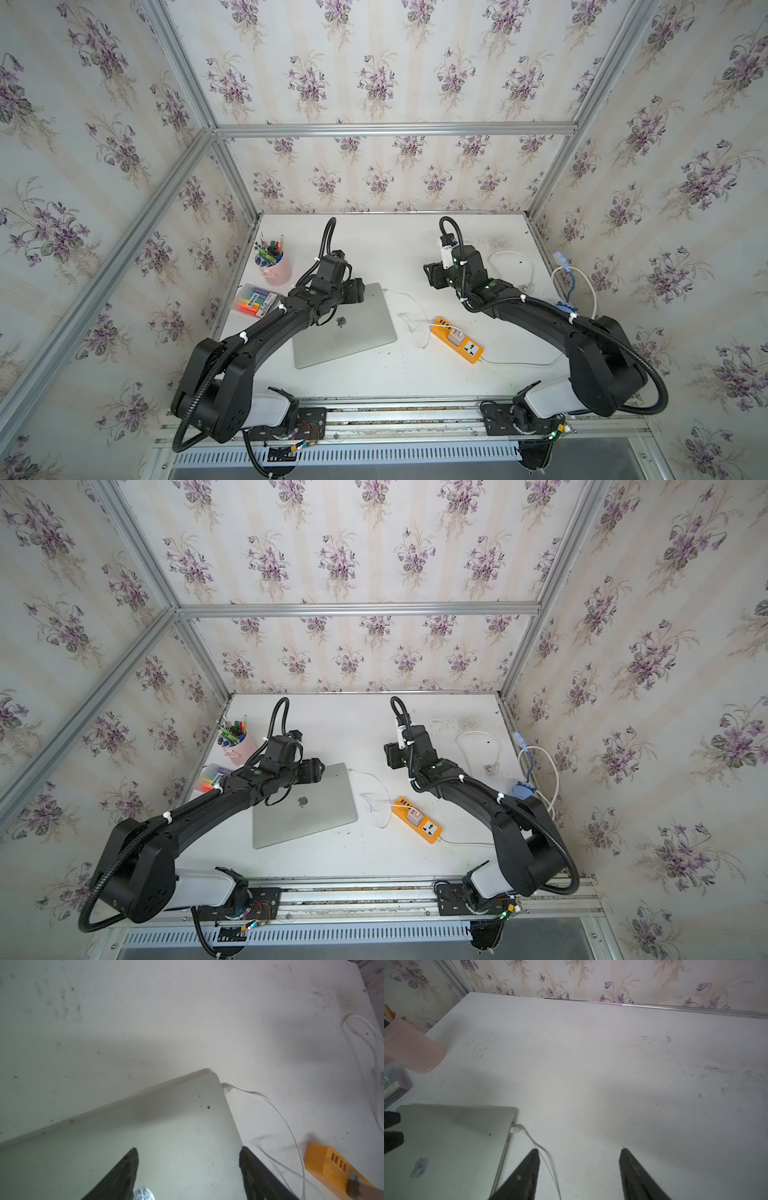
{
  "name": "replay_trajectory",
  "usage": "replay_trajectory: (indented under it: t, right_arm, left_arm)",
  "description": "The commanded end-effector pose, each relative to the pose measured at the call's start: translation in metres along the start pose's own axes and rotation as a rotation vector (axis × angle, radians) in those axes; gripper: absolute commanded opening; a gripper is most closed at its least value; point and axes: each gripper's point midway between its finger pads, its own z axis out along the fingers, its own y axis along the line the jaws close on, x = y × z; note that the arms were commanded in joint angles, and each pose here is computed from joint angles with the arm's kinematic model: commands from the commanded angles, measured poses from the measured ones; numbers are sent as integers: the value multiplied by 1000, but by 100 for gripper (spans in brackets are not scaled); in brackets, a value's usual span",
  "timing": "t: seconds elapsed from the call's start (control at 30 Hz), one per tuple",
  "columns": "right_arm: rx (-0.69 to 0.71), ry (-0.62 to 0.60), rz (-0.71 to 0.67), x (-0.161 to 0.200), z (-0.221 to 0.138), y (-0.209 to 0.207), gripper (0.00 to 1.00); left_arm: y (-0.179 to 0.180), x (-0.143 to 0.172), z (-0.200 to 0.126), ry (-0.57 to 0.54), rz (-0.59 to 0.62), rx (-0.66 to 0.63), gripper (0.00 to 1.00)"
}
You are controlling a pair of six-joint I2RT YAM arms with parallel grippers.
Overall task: Unplug the laptop charger
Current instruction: Remove the charging cable from the laptop.
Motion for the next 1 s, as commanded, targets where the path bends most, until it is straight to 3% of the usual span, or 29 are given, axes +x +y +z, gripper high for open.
replay_trajectory:
  t: [0.0, 0.23, 0.33, 0.4, 0.47, 0.53, 0.7, 0.97]
  right_arm:
    - [-115, 71, -128, 10, 22, 41, 52]
    - [-208, 122, -572, 8, 57, 69, 52]
    - [-332, 84, -673, -9, 52, 74, 51]
    - [-468, 70, -819, -2, 42, 85, 49]
    - [-508, 0, -965, 4, 36, 92, 49]
    - [-519, -36, -1028, 7, 35, 94, 49]
    - [-525, 84, -1135, 30, 56, 85, 47]
    - [-565, 142, -1224, 47, 73, 91, 46]
  left_arm:
    - [-15, 8, 3, 60, -80, 88, 76]
    - [-11, 13, 12, 145, -282, 202, 77]
    - [-6, 15, 13, 140, -299, 183, 77]
    - [-3, 17, 14, 147, -305, 173, 77]
    - [2, 18, 15, 136, -309, 153, 77]
    - [6, 21, 17, 125, -320, 142, 78]
    - [14, 27, 22, 109, -337, 117, 79]
    - [16, 34, 27, 107, -348, 123, 81]
